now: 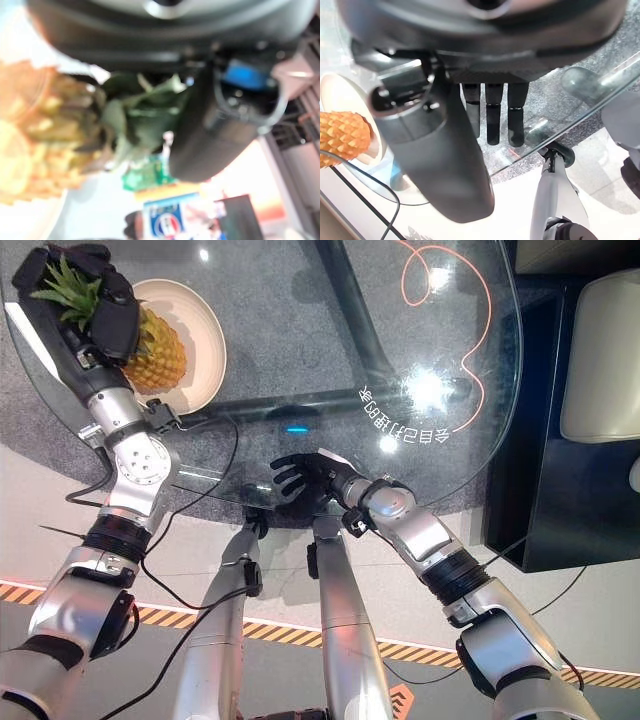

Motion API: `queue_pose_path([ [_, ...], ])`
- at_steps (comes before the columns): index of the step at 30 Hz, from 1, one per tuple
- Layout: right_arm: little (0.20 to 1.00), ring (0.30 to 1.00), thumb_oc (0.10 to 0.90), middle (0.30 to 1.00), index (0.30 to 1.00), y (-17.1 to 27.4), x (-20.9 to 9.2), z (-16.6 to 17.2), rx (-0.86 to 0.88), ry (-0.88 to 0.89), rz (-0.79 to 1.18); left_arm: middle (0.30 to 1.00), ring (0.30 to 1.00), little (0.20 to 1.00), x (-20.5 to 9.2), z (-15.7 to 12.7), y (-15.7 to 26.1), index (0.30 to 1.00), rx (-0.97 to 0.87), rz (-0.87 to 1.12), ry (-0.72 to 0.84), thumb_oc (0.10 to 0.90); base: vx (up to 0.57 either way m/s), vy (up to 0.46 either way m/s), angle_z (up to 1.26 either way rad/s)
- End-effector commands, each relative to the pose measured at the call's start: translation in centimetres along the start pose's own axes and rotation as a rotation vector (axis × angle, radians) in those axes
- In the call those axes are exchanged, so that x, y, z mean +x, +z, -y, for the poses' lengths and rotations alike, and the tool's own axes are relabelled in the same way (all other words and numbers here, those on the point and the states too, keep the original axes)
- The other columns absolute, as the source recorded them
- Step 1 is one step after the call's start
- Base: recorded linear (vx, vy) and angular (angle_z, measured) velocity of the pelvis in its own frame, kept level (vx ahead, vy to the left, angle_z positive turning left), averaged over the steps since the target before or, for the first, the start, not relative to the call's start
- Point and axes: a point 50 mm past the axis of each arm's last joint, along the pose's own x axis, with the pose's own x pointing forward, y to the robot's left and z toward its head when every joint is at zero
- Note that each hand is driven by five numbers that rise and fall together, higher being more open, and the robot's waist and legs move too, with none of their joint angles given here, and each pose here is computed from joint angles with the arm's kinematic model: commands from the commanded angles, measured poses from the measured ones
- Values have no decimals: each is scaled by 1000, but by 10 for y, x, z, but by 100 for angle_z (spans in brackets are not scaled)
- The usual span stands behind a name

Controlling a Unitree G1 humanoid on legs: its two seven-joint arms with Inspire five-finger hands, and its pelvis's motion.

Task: Pick up the fruit to the plate

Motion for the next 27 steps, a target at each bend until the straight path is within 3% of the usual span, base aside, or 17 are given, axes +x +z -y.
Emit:
queue_pose_path([
  [1, 900, 900, 800, 900, 900, -11, 9, -28, 42, 97, -18, 300, 300, 200, 28, 0, 33, 300, -107, 194, 45, 100, 0, 0, 0],
  [13, 900, 900, 800, 900, 900, -6, 10, -26, 36, 84, 1, 300, 300, 200, 26, 3, 32, 300, -137, 187, 51, 100, 0, 0, 0],
  [14, 900, 900, 800, 900, 900, -6, 10, -26, 35, 83, 0, 387, 387, 302, 26, 2, 32, 387, -139, 184, 53, 202, 0, 0, 0],
  [15, 900, 900, 800, 900, 900, -6, 10, -26, 34, 83, 1, 573, 573, 518, 25, 2, 32, 573, -138, 184, 56, 418, 0, 0, 0],
  [16, 900, 900, 800, 900, 900, -6, 10, -27, 35, 83, 2, 900, 900, 900, 25, 3, 32, 900, -142, 180, 59, 800, 0, 0, 0],
  [27, 900, 900, 800, 900, 900, -10, 10, -29, 34, 84, 3, 900, 900, 900, 22, 1, 26, 900, -125, 147, 59, 800, 0, 0, 0],
])
